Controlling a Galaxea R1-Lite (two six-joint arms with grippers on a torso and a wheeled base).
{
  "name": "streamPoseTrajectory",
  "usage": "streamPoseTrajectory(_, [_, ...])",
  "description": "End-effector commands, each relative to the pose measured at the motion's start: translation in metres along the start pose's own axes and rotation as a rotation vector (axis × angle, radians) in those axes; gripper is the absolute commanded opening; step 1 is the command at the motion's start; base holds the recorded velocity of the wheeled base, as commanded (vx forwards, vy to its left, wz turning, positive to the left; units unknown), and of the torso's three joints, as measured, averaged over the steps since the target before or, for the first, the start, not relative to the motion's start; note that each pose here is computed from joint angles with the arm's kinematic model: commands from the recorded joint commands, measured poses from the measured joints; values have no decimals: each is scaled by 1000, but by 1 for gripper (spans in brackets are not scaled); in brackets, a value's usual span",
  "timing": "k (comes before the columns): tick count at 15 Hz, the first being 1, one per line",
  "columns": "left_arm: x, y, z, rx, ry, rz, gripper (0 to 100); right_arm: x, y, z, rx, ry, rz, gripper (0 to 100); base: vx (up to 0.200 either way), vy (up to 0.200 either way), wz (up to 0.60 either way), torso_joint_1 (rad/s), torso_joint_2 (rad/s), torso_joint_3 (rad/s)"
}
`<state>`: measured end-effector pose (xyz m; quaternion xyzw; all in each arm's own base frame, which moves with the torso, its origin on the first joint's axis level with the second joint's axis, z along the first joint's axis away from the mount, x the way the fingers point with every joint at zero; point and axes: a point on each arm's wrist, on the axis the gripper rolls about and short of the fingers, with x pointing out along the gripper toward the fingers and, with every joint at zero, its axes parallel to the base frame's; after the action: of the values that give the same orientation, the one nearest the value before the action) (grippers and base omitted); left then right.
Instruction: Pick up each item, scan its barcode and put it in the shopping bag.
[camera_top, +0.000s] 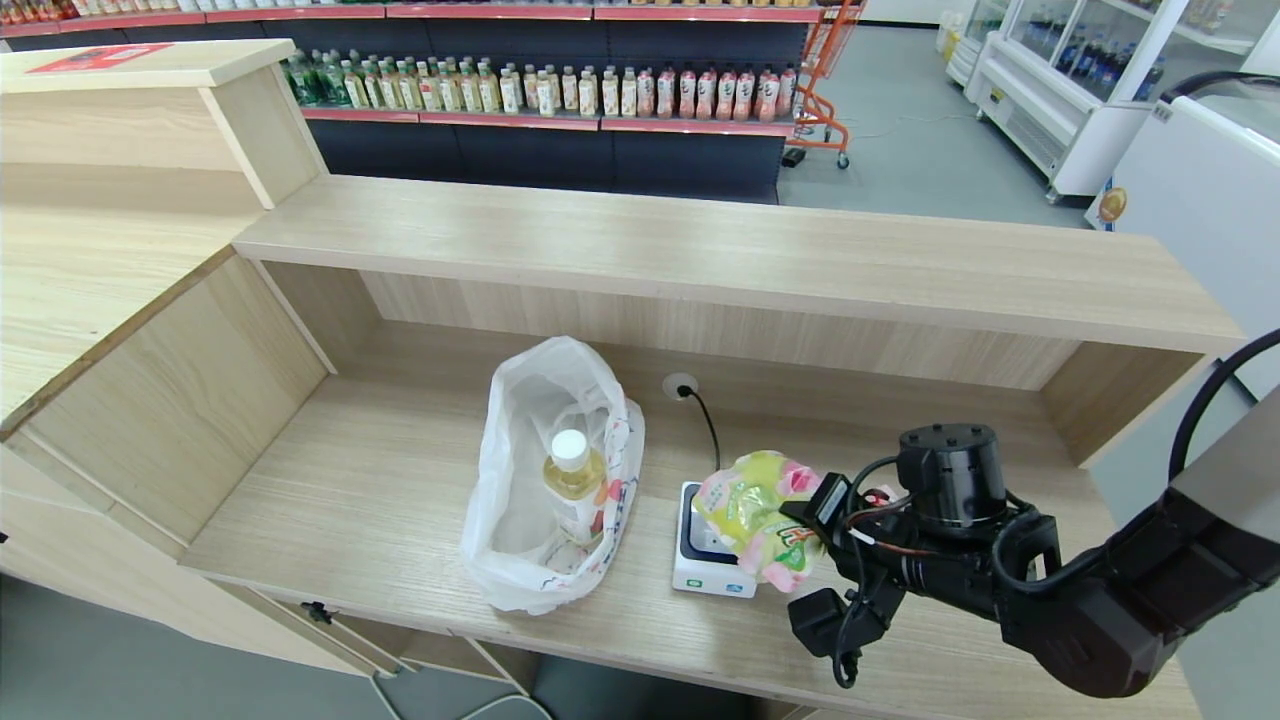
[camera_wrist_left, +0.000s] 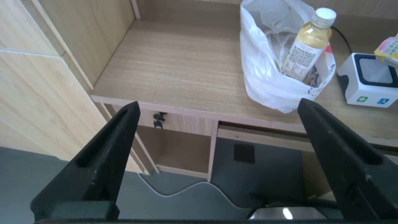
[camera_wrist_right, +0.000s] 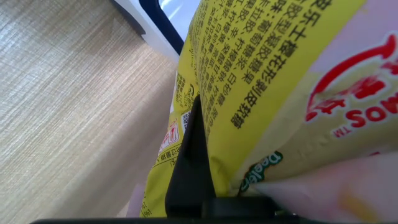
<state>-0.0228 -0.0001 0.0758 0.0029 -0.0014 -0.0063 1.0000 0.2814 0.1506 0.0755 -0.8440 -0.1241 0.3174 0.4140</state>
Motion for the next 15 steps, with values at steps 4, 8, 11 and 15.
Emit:
streamPoseTrajectory(4, [0, 0, 0, 0, 0, 0, 100, 1, 0, 0, -1, -2, 2, 0, 0, 0, 0, 0, 0, 0])
streamPoseTrajectory(8, [0, 0, 0, 0, 0, 0, 100, -3, -6, 4, 41, -5, -17, 0, 0, 0, 0, 0, 0, 0])
streamPoseTrajectory(11, [0, 0, 0, 0, 1, 2, 100, -32, -37, 12, 207, 13, -107, 0, 0, 0, 0, 0, 0, 0])
streamPoseTrajectory(15, [0, 0, 0, -3, 0, 2, 100, -91, -97, 8, 590, 21, -205, 0, 0, 0, 0, 0, 0, 0])
